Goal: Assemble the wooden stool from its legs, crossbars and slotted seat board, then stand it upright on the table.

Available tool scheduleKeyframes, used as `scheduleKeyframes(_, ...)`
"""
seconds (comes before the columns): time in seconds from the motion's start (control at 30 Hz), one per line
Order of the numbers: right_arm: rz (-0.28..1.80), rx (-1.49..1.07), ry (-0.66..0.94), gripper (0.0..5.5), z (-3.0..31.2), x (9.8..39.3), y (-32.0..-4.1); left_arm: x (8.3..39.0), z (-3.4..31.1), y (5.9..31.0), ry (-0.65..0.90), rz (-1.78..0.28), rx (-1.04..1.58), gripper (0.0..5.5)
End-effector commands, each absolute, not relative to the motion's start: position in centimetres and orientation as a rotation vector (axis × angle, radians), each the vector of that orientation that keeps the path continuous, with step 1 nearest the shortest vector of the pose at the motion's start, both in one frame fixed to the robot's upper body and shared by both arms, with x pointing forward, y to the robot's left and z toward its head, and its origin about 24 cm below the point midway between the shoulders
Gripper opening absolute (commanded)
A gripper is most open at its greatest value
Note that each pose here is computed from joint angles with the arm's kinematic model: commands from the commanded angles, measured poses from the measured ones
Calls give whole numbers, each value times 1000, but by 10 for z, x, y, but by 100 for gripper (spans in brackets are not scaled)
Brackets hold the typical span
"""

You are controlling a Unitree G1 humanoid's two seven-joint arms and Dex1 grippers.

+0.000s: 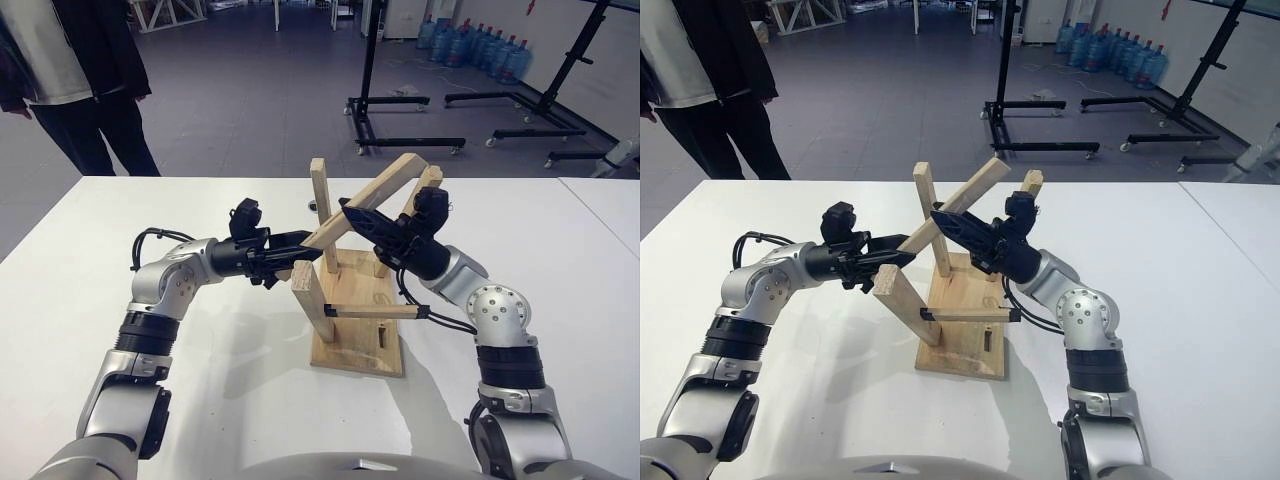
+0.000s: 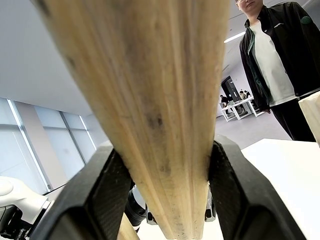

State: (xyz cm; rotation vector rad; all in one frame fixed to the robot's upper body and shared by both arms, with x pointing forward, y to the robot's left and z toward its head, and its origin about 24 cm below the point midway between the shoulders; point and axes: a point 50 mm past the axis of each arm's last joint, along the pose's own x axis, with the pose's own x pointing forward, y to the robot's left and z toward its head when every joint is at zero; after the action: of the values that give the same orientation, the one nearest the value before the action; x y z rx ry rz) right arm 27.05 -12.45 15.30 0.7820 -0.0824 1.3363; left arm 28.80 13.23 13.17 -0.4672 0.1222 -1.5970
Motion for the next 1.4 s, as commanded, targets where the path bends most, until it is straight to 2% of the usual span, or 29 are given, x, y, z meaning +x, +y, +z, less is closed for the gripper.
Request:
scheduleKeyframes(0.03, 1377, 758, -80, 214, 157, 269, -123, 291, 137, 130, 95, -1589, -405, 205)
scheduleKeyframes(0.1, 1380, 737, -98, 213, 159, 269, -123, 292, 132, 129, 120, -1560, -380, 205)
scheduleKeyframes(0.13, 1377, 722, -112, 213, 160, 269, -123, 294, 132, 130, 121, -1541, -394, 241)
scheduleKeyframes(0.27, 1329, 584, -174, 211, 164, 267, -133, 299, 134, 136, 108, -1477, -435, 296)
scheduleKeyframes(0.4, 1236, 472, -213, 207, 163, 261, -161, 297, 136, 157, 90, -1393, -449, 358)
scheduleKeyframes(0.47, 1217, 411, -172, 207, 160, 252, -181, 294, 141, 168, 58, -1345, -446, 381)
scheduleKeyframes(0.57, 1182, 356, -110, 207, 153, 242, -210, 286, 147, 183, 3, -1286, -458, 381)
scheduleKeyframes(0.73, 1143, 314, 54, 207, 132, 225, -251, 269, 152, 190, -54, -1218, -478, 381)
scheduleKeyframes(1.1, 1199, 213, 180, 205, 109, 211, -251, 265, 166, 196, -95, -1180, -485, 381)
scheduleKeyframes(1.3, 1274, 40, 200, 205, 123, 211, -248, 265, 172, 189, -88, -1212, -466, 381)
scheduleKeyframes(1.4, 1334, -34, 271, 205, 122, 214, -244, 266, 172, 187, -80, -1221, -457, 381)
